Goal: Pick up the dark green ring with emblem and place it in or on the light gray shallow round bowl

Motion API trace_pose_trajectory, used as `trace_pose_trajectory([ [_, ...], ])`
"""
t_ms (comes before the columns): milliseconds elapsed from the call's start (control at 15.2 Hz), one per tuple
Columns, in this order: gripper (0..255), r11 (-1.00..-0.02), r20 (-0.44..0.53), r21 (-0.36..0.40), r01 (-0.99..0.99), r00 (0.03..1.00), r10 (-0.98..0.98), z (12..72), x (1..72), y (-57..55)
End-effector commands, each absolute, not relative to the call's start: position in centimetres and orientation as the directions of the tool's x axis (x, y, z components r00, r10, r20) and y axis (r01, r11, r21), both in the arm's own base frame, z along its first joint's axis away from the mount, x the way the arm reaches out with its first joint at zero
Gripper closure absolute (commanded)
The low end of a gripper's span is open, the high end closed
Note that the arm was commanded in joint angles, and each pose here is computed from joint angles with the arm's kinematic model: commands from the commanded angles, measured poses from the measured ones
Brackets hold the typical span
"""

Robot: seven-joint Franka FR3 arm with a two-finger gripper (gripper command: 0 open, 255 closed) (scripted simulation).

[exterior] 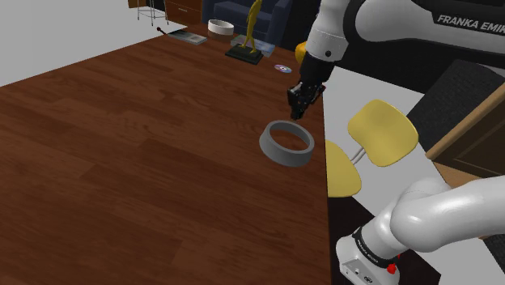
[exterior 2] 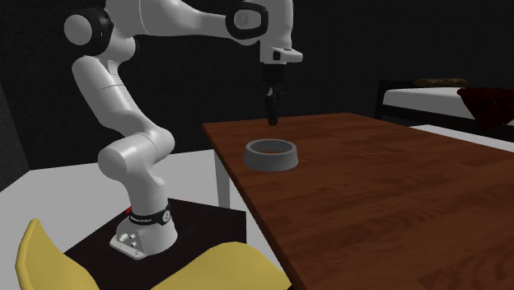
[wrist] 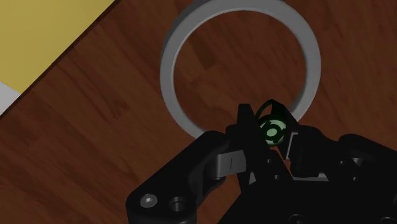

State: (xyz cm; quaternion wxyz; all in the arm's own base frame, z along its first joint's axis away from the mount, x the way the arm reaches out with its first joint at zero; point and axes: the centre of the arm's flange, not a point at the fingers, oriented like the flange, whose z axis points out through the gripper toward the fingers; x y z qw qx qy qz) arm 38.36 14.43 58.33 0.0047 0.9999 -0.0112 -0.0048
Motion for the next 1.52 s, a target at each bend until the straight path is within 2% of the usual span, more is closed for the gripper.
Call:
trace_pose_trajectory([
  [0, 255, -1.0, -0.01, 0.009, -0.021, 1.0, -0.021, 57.3, 38.1, 13.7],
  [726, 255, -1.0, -0.01, 0.009, -0.021, 1.0, -0.021, 51.4, 38.1, 13.7],
  [1254, 255, -1.0, -0.01, 0.009, -0.021, 1.0, -0.021, 51.4, 38.1, 13.7],
  [1320, 0, -1.0, -0.01, 0.009, -0.021, 1.0, -0.021, 51.4, 38.1, 13.7],
  [1452, 0, -1.0, -0.01, 0.009, -0.021, 1.0, -0.021, 51.4, 38.1, 13.7],
])
